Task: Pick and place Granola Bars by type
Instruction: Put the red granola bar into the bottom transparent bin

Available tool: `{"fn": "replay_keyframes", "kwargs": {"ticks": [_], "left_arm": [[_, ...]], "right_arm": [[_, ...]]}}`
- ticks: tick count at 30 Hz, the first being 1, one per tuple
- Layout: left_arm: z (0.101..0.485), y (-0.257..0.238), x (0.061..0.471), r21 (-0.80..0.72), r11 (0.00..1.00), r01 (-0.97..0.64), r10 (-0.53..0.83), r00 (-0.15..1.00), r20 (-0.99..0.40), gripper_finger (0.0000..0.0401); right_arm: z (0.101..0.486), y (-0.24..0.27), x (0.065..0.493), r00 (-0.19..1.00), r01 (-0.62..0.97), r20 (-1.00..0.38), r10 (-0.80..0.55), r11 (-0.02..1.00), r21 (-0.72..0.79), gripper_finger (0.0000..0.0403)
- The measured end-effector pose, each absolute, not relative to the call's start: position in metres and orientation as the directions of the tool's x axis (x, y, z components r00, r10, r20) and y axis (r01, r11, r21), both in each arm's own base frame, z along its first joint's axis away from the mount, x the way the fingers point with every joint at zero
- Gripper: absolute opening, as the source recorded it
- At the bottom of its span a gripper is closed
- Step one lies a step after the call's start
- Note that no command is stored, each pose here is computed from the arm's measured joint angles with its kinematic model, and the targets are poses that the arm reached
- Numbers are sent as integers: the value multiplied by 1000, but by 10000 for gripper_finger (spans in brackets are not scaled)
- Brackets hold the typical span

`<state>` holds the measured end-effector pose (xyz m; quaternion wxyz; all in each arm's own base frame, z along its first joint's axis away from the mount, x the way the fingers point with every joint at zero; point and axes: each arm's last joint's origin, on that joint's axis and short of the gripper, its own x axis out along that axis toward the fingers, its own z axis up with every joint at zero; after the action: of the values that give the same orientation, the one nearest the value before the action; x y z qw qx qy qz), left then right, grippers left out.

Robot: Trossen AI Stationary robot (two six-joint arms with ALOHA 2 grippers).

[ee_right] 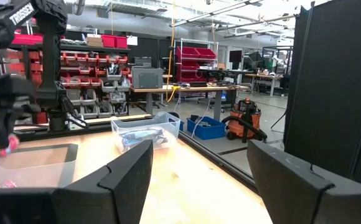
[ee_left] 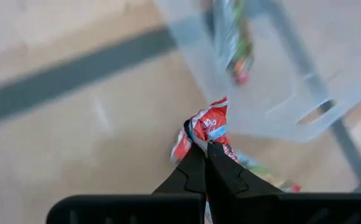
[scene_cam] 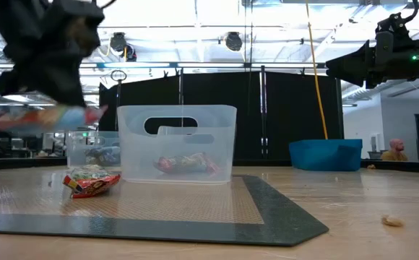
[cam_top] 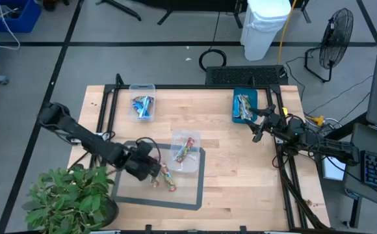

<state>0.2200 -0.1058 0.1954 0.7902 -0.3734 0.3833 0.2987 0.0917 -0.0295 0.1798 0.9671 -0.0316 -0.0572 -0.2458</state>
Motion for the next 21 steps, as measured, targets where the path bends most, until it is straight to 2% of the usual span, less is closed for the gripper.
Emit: {"fn": "replay_keyframes", "kwargs": {"ticks": [8,14,21], "left_arm": [[229,-93,209,-308,693,-652,332,668,-666,1],[241,-86,209,-123,780,-613,468,703,-535,1],[251,-79,225,87,860,-504,486,755,-440,3]], "right_arm": [[180,-29,92,873,479,126,-472,877,-33,251],[180,-29,92,873,479,126,-472,877,-33,251],[180,-29,92,873,479,126,-472,877,-33,251]]}}
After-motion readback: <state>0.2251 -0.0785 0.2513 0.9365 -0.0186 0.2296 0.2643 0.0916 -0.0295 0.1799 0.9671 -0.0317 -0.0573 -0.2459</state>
